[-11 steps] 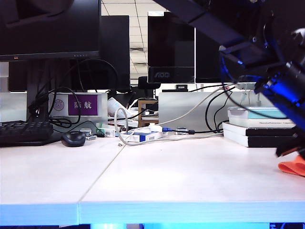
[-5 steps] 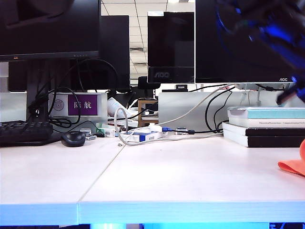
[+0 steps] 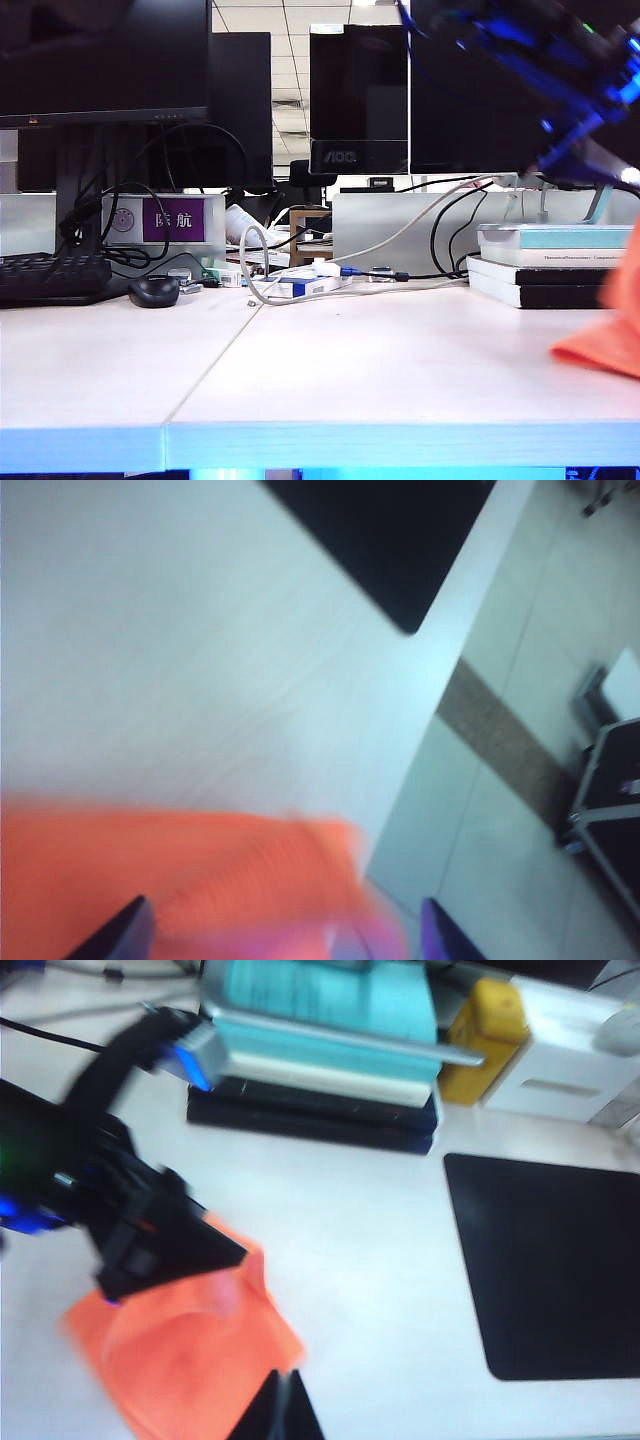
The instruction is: Wipe the table from left to right using the rag.
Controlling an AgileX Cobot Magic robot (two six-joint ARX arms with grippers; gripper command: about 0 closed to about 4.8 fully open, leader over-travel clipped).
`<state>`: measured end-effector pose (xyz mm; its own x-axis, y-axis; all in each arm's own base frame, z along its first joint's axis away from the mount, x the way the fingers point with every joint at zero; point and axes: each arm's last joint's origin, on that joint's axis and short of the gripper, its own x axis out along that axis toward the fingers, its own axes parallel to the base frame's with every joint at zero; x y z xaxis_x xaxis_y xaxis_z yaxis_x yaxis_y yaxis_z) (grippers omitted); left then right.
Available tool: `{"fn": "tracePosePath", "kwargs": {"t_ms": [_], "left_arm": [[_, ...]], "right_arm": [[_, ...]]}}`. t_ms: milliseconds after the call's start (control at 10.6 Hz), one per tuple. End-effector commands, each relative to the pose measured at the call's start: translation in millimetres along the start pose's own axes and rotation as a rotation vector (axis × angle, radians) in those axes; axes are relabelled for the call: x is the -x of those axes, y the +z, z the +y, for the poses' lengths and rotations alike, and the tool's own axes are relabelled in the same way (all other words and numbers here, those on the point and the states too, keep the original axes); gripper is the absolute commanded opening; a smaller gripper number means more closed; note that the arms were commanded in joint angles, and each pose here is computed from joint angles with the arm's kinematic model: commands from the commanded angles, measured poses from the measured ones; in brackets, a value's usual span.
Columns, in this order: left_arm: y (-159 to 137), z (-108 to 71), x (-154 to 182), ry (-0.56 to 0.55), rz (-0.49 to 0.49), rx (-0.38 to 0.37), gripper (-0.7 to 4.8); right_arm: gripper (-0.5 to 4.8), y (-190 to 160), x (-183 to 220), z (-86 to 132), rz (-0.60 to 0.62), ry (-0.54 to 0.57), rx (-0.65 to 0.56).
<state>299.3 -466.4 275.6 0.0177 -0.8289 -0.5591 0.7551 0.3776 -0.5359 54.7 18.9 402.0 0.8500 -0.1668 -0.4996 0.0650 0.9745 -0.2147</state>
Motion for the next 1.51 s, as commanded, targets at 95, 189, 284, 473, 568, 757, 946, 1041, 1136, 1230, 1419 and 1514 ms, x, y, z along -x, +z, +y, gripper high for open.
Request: {"fn": "tracePosePath", "kwargs": {"t_ms": [95, 189, 284, 473, 568, 757, 946, 1041, 1136, 1230, 1419, 1514], "left_arm": [[19, -12.5, 30, -0.068, -0.079, -0.015, 3.50], [25, -19.6, 40, -0.086, -0.120, -0.033, 3.50], [33, -29.9, 52, -0.128, -0.174, -0.046, 3.50], [42, -35.5, 70, -0.164, -0.217, -0.030, 4.69], [43, -34.3, 72, -0.173, -0.215, -0.022, 4.79], [44, -31.2, 74, -0.202, -0.203, -0.003, 4.79], [52, -38.0, 90, -0.278, -0.238, -0.089, 0.96], [54, -39.0, 96, -0.291, -0.242, -0.102, 0.67], [56, -40.4, 104, -0.322, -0.238, -0.114, 0.66], [59, -40.0, 117, -0.352, -0.241, -0.126, 0.64], [67, -45.2, 158, -0.320, -0.302, -0.203, 0.51], [70, -49.8, 185, -0.285, -0.347, -0.208, 0.51]], "right_arm": [[-0.01, 2, 2, -2, -0.035, -0.005, -0.008], [-0.01, 3, 2, -1, -0.042, -0.002, -0.015], [-0.01, 3, 2, -1, -0.046, 0.000, -0.012], [-0.01, 2, 4, -3, -0.052, 0.001, 0.002], [0.08, 2, 5, -4, -0.055, 0.002, -0.001], [0.51, 2, 5, -4, -0.056, 0.002, -0.001], [0.08, 4, 5, -4, -0.076, 0.008, -0.002], [-0.01, 5, 6, -4, -0.095, 0.015, 0.026], [-0.01, 7, 9, -5, -0.129, 0.052, 0.041], [-0.01, 11, 13, -5, -0.185, 0.130, 0.022], [-0.01, 18, 21, -4, -0.356, 0.323, -0.024], [-0.01, 16, 17, 0, -0.414, 0.386, -0.025]]}}
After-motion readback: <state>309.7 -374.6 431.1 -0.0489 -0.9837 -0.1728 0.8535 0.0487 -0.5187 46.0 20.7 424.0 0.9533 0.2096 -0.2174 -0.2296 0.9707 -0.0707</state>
